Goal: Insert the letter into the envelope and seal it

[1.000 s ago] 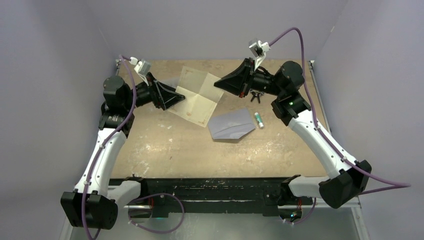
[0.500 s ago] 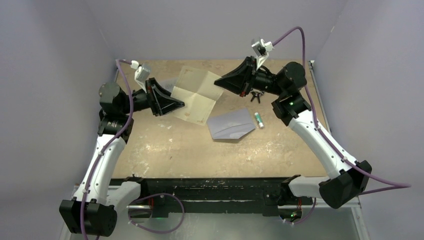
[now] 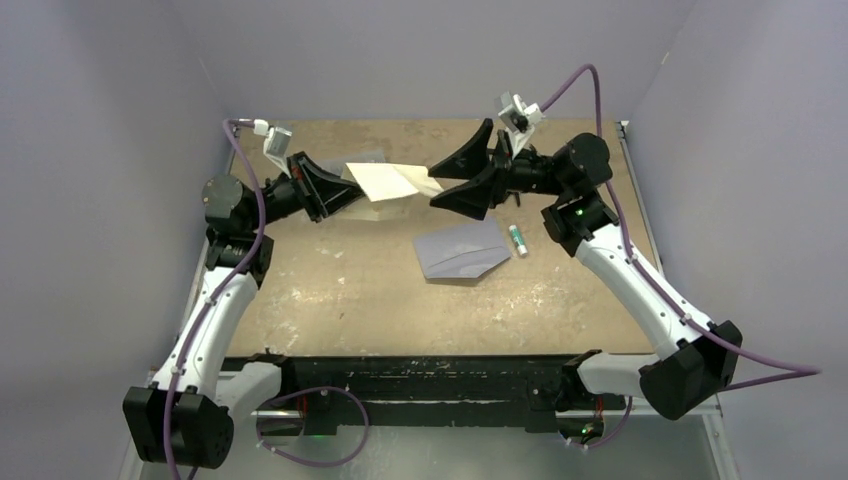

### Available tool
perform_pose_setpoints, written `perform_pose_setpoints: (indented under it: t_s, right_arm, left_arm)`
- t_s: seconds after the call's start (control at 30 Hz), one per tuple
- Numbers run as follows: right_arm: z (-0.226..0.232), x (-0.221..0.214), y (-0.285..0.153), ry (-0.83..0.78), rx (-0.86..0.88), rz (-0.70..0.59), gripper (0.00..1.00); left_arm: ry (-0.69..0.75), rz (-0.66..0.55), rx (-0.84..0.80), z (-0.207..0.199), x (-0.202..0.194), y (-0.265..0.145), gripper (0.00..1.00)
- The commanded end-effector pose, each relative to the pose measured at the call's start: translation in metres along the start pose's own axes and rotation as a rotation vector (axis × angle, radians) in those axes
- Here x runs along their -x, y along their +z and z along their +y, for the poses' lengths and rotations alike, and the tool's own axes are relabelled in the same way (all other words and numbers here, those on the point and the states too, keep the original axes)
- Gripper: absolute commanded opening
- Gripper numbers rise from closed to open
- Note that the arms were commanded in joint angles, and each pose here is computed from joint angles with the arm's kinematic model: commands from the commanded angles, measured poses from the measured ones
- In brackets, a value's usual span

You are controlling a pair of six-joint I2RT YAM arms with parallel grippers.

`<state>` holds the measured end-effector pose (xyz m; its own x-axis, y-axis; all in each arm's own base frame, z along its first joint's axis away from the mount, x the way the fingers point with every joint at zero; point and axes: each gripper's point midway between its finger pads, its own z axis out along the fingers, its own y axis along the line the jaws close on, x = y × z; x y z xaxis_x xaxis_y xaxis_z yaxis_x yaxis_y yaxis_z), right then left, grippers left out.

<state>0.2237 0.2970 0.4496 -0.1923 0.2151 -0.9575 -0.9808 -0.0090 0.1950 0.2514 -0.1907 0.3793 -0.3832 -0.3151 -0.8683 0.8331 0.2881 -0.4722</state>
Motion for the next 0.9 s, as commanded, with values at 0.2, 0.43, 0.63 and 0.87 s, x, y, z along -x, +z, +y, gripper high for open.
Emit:
perform_pose_setpoints:
  t_s: [0.2,0.43,0.63,0.87]
  right_arm:
    - [-0.02,0.0,-0.008,-0.046,-0.169,-0.01,0.74]
    - [-0.076,-0.006,-0.015,0.187,-0.435,-0.175,0.99]
    - [-0.058,-0.003,-0.016,0.259,-0.314,-0.344,0.99]
    - [0.008,0.002,-0.016,0.319,0.068,-0.477,0.99]
  left_arm:
    - [0.002,-0.094,0.016,0.011,0.02,0.009,0.0]
    - [-0.028,-0.11,-0.128,-0.028,0.026,0.012,0.0]
    - [-0.051,-0.122,-0.227,-0.065,0.033,0.019,0.0]
    - [-0.107,-0.172,-0.293,-0.09,0.055,0.017,0.0]
